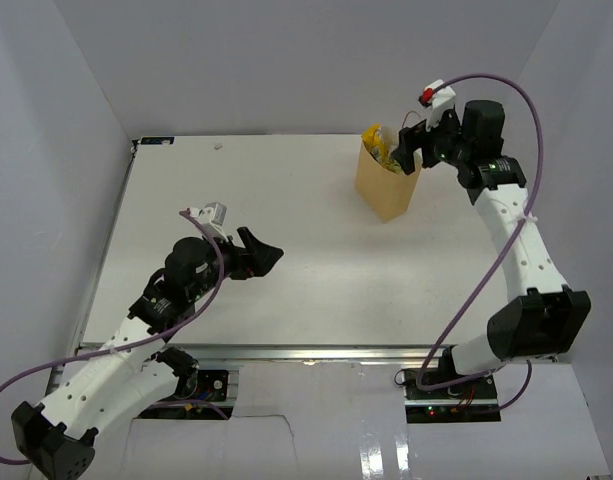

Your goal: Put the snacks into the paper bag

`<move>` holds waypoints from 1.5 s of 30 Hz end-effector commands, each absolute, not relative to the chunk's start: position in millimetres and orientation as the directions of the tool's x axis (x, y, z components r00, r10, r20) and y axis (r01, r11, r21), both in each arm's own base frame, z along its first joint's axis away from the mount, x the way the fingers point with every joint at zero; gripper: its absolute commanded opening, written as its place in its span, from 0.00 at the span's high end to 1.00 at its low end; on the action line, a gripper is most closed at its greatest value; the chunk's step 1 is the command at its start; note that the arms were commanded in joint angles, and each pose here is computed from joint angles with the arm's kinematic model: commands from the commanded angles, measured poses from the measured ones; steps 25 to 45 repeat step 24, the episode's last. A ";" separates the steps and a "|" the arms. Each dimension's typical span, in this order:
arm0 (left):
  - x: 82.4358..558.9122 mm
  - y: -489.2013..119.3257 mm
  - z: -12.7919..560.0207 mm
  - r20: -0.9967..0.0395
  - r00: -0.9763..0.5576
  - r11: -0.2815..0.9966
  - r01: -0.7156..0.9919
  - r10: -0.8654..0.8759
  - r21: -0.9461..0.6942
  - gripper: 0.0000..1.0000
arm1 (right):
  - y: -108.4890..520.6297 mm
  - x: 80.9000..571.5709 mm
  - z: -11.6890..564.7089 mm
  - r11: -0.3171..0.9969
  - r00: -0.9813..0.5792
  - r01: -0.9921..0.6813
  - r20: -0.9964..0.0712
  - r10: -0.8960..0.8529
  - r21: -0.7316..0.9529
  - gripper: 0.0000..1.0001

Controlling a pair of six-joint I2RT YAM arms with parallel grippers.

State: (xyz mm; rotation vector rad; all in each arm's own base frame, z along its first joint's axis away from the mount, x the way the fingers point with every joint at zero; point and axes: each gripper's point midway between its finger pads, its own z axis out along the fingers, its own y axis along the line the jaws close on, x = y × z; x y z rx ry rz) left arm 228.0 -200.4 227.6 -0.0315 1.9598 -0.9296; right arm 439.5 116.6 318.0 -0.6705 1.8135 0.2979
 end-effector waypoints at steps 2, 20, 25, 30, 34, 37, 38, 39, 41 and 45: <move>232.0 -198.4 274.2 -0.758 -0.472 0.668 0.385 -0.450 -0.637 0.02 | 102.2 395.0 353.5 0.838 -0.172 -0.525 -0.945 -0.277 -0.150 0.10; 233.8 -184.3 291.7 -0.792 -0.438 0.728 0.356 -0.425 -0.587 0.02 | 51.5 303.1 274.9 0.937 -0.367 -0.323 -0.895 -0.252 -0.131 0.10; 232.4 -182.2 289.9 -0.790 -0.440 0.731 0.347 -0.426 -0.588 0.02 | 54.0 308.0 278.0 0.947 -0.367 -0.307 -0.906 -0.210 -0.095 0.10; 232.4 -182.2 289.9 -0.790 -0.440 0.731 0.347 -0.426 -0.588 0.02 | 54.0 308.0 278.0 0.947 -0.367 -0.307 -0.906 -0.210 -0.095 0.10; 232.4 -182.2 289.9 -0.790 -0.440 0.731 0.347 -0.426 -0.588 0.02 | 54.0 308.0 278.0 0.947 -0.367 -0.307 -0.906 -0.210 -0.095 0.10; 232.4 -182.2 289.9 -0.790 -0.440 0.731 0.347 -0.426 -0.588 0.02 | 54.0 308.0 278.0 0.947 -0.367 -0.307 -0.906 -0.210 -0.095 0.10; 232.4 -182.2 289.9 -0.790 -0.440 0.731 0.347 -0.426 -0.588 0.02 | 54.0 308.0 278.0 0.947 -0.367 -0.307 -0.906 -0.210 -0.095 0.10; 232.4 -182.2 289.9 -0.790 -0.440 0.731 0.347 -0.426 -0.588 0.02 | 54.0 308.0 278.0 0.947 -0.367 -0.307 -0.906 -0.210 -0.095 0.10; 232.4 -182.2 289.9 -0.790 -0.440 0.731 0.347 -0.426 -0.588 0.02 | 54.0 308.0 278.0 0.947 -0.367 -0.307 -0.906 -0.210 -0.095 0.10; 232.4 -182.2 289.9 -0.790 -0.440 0.731 0.347 -0.426 -0.588 0.02 | 54.0 308.0 278.0 0.947 -0.367 -0.307 -0.906 -0.210 -0.095 0.10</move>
